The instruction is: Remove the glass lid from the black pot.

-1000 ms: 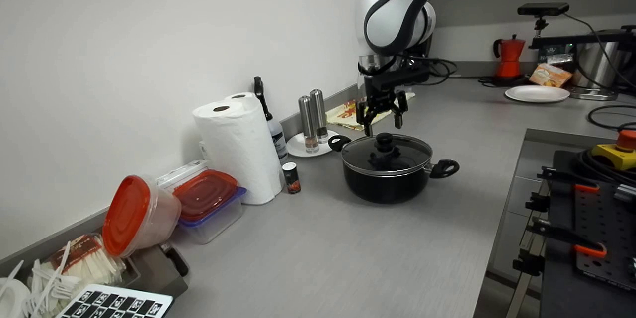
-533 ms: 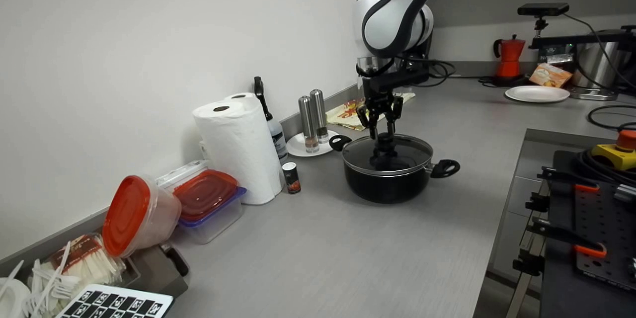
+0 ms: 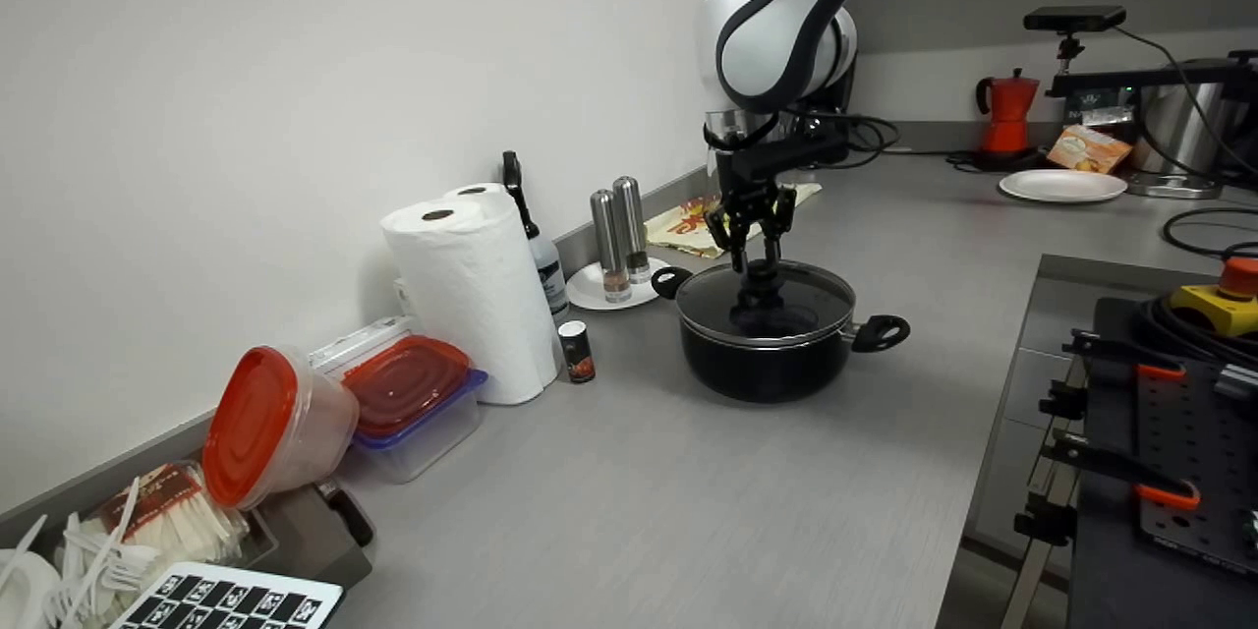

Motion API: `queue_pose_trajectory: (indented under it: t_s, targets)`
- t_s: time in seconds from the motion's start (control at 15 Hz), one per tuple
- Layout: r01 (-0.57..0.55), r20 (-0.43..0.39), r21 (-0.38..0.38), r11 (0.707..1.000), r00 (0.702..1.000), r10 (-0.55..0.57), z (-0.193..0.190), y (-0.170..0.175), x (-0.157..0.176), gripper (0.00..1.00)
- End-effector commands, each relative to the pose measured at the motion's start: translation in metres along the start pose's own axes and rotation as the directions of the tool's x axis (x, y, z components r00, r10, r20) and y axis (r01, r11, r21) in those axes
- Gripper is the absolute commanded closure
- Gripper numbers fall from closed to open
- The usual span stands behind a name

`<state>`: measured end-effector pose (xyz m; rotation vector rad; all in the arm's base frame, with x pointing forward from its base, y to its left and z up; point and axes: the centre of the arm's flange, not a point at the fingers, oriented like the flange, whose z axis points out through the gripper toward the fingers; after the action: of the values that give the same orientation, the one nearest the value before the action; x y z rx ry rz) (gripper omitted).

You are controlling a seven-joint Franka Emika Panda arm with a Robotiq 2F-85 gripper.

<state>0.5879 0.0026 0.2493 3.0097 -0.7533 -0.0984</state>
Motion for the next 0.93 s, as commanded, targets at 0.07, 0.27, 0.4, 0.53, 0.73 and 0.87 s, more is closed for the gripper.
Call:
queue_pose_trajectory:
  t_s: [0.07,0.27,0.4,0.53,0.73,0.87]
  targets:
    - [0.084,-0.078,-0.009,0.996,0.993,-0.084,-0.048,0.002,-0.006,0.76]
    - [0.139,-0.12,-0.019,0.99,0.983,-0.14,-0.071,-0.006,-0.015,0.76]
    - [0.181,-0.133,-0.026,0.983,0.974,-0.183,-0.082,-0.017,-0.026,0.76]
    - [0.228,-0.146,-0.034,0.973,0.962,-0.231,-0.088,-0.033,-0.043,0.76]
    - [0.301,-0.15,-0.051,0.952,0.94,-0.306,-0.09,-0.059,-0.071,0.76]
    - [0.352,-0.148,-0.064,0.934,0.922,-0.358,-0.088,-0.076,-0.093,0.76]
